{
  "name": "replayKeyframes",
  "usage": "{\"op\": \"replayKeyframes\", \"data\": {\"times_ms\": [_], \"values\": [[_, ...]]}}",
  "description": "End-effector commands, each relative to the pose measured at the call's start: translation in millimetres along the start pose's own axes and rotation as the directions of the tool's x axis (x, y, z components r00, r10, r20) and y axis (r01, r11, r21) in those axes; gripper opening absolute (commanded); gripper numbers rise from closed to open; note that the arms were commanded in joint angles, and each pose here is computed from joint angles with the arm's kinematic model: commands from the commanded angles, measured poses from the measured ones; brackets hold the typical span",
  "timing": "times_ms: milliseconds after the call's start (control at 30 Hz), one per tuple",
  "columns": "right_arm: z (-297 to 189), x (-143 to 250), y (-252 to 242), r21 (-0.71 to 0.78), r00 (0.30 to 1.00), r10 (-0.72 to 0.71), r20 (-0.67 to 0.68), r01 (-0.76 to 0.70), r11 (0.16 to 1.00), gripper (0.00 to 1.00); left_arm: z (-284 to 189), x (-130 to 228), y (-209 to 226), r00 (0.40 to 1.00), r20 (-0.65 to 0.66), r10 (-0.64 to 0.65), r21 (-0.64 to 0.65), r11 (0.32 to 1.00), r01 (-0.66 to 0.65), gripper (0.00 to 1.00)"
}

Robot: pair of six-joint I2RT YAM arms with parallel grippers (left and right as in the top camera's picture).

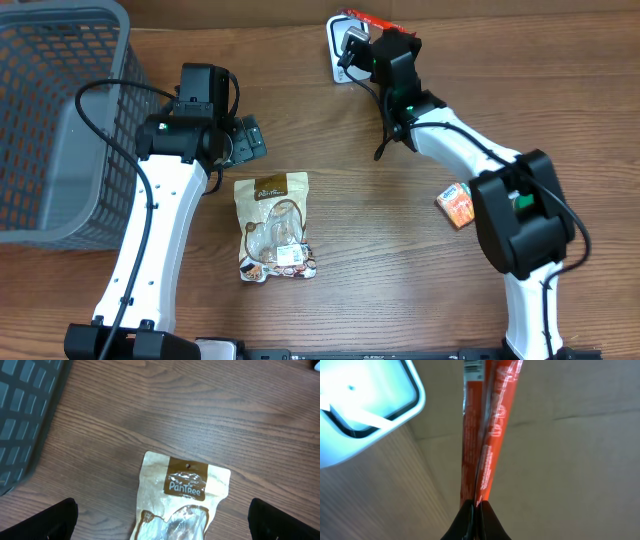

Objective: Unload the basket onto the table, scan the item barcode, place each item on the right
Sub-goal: 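Carry the red sausage sticks up to the scanner window, then hold the red sausage sticks in front of the scanner window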

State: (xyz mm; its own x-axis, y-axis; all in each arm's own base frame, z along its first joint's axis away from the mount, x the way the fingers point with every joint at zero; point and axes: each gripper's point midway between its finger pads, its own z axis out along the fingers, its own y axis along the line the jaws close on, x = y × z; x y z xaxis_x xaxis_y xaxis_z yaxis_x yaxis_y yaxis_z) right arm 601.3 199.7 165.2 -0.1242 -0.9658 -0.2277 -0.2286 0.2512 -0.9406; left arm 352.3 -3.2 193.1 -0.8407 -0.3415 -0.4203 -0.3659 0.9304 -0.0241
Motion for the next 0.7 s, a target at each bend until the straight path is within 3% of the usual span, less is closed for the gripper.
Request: {"op": "replayKeyframes", "data": {"times_ms": [0, 667], "values": [[13, 10, 5, 0.041, 0.988, -0.147, -0.049, 0.149, 0.988, 0.03, -4, -4, 2, 1.0, 0.019, 0.012, -0.009, 1.0, -0.012, 1.0], [39, 38, 67, 0.048, 0.965, -0.208, -0.16, 0.218, 0.975, 0.03, -4, -4, 2, 1.0, 0.019, 0.013, -0.009, 1.0, -0.012, 1.0]]}}
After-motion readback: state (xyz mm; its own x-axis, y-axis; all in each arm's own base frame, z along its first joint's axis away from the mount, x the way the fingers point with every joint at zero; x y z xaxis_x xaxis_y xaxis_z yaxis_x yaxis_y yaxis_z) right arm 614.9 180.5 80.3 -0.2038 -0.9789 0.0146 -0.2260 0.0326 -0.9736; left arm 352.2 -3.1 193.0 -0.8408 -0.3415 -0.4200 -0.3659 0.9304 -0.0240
